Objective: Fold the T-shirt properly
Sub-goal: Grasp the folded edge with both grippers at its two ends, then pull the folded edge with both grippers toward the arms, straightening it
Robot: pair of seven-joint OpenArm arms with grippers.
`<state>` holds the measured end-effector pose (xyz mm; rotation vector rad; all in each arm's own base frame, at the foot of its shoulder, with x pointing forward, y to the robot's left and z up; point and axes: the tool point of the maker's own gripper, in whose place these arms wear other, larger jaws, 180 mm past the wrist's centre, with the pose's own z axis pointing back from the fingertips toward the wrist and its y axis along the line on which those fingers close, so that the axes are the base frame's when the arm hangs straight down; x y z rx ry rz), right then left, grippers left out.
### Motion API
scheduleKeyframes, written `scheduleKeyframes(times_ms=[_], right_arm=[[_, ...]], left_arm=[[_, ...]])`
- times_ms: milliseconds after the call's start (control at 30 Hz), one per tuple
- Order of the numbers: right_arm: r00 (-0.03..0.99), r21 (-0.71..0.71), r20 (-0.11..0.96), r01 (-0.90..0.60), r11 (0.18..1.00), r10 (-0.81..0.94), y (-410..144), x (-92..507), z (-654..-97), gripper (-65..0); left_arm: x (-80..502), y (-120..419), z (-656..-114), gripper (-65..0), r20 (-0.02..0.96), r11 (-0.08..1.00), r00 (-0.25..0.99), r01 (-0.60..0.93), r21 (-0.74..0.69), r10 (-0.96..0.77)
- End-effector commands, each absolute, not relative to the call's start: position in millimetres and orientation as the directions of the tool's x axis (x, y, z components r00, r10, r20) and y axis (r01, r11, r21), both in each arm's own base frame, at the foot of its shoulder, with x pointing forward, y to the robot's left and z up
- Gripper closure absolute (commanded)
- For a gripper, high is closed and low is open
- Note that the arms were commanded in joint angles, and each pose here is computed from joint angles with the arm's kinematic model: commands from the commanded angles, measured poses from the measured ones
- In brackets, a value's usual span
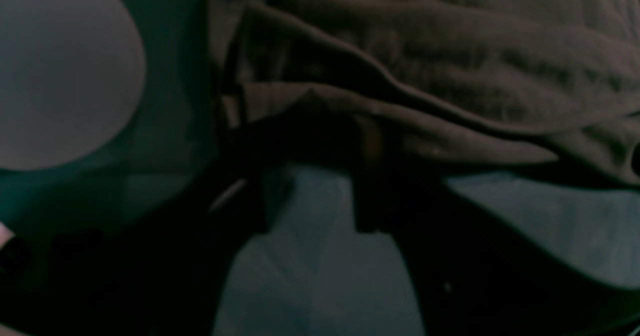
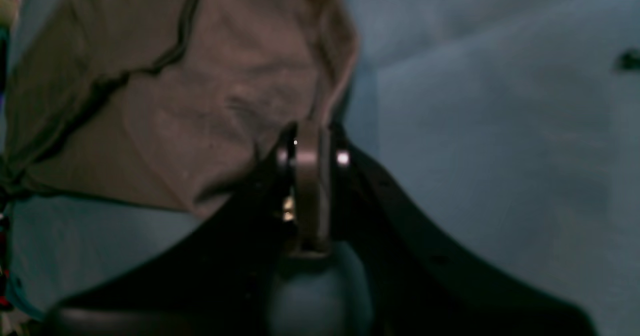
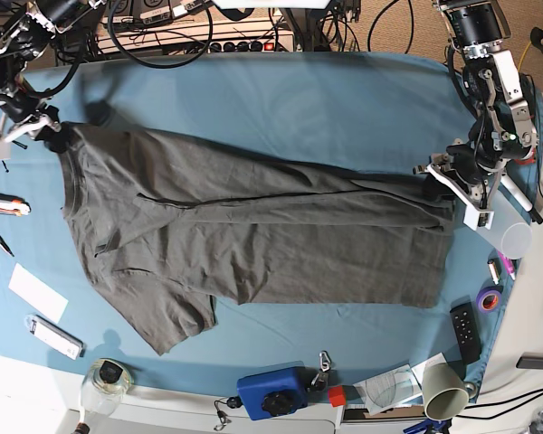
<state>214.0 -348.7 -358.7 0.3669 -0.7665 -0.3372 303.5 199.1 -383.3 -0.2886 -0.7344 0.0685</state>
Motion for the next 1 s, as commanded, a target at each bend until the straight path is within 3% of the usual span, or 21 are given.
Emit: scheduleKeyframes(times_ms=[0,100,300,500,767,833,933,967], right_arm=[[0.656,0.413,0.643,0.136,0.9,-0.394,-354,222,-346,-10.0],[0.676,0.402,0.633,0.13,0.907,-0.377,-351,222,-350,-18.9],[0.678,0.401,0.631,0.131,0.907,-0.377,-351,221,-351,-19.0],[0.677,0.402,0.632,0.131,0.906,-0.378,-351,221,-350,-19.0],[0.675,0.403,0.632,0.132,0.906,-0.38,-351,221,-350,-19.0],[0.675,0.403,0.632,0.132,0.905,-0.38,-351,221,-350,-19.0],[0.674,0.404,0.633,0.132,0.905,-0.381,-351,222,-350,-18.9],[0.673,0.404,0.634,0.132,0.905,-0.381,-351,222,-350,-18.8]], left_arm=[[315,203,-368,-24.9,0.697,0.96,0.698,0.049,-0.275,0.164],[315,202,-367,-24.9,0.703,0.96,0.694,0.062,-0.273,0.156],[319,190,-359,-25.0,0.726,0.941,0.669,0.12,-0.317,0.159],[311,219,-392,-24.9,0.676,0.975,0.718,-0.014,-0.223,0.165],[307,203,-403,-24.8,0.633,0.939,0.738,-0.001,-0.343,0.232],[304,204,-406,-19.0,0.614,0.939,0.751,-0.022,-0.344,0.243],[302,199,-406,0.0,0.596,0.929,0.762,-0.018,-0.369,0.252],[302,197,-405,0.0,0.599,0.926,0.759,-0.01,-0.378,0.253]])
